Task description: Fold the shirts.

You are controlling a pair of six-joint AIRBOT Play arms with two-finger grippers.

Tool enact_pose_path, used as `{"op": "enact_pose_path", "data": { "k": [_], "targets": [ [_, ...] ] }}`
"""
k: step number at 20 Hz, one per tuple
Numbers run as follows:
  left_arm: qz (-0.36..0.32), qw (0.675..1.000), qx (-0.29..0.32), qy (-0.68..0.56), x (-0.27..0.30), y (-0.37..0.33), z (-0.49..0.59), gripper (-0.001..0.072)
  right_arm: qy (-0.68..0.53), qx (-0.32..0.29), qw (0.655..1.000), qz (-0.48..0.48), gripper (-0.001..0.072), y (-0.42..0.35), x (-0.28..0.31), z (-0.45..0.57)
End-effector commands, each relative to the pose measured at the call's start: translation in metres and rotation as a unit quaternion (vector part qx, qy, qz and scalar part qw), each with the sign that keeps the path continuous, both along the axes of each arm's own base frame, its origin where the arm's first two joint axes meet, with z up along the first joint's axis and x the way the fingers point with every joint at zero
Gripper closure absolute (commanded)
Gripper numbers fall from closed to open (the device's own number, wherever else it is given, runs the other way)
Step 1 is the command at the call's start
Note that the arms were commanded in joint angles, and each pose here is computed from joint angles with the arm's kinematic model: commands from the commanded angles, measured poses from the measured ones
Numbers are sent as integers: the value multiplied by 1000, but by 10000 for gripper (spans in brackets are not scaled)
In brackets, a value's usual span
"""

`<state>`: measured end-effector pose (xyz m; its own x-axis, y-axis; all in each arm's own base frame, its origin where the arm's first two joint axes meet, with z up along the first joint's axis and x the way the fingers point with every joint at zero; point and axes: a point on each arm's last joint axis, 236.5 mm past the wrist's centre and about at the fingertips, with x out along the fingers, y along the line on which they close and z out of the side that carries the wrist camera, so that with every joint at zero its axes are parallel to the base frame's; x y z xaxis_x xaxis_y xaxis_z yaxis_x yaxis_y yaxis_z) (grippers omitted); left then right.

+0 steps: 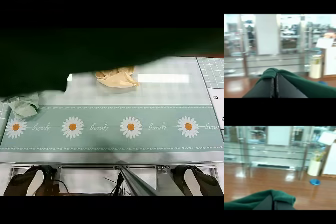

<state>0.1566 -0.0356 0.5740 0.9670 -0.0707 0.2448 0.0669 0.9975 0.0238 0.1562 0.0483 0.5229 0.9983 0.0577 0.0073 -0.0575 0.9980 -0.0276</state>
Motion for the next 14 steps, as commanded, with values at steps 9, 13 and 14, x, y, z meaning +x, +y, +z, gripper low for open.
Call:
{"op": "enact_pose_path", "data": {
  "k": [9, 13, 14],
  "targets": [
    [13, 954, -68, 291, 63, 23, -180, 692, 226, 63, 972, -8, 692, -28, 49, -145],
    [-69, 881, -146, 444, 133, -5, -335, 692, 326, 125, 934, 68, 693, -25, 118, -244],
    [-77, 871, -164, 456, 151, -8, -365, 692, 347, 141, 924, 81, 692, -27, 135, -270]
  ]
}}
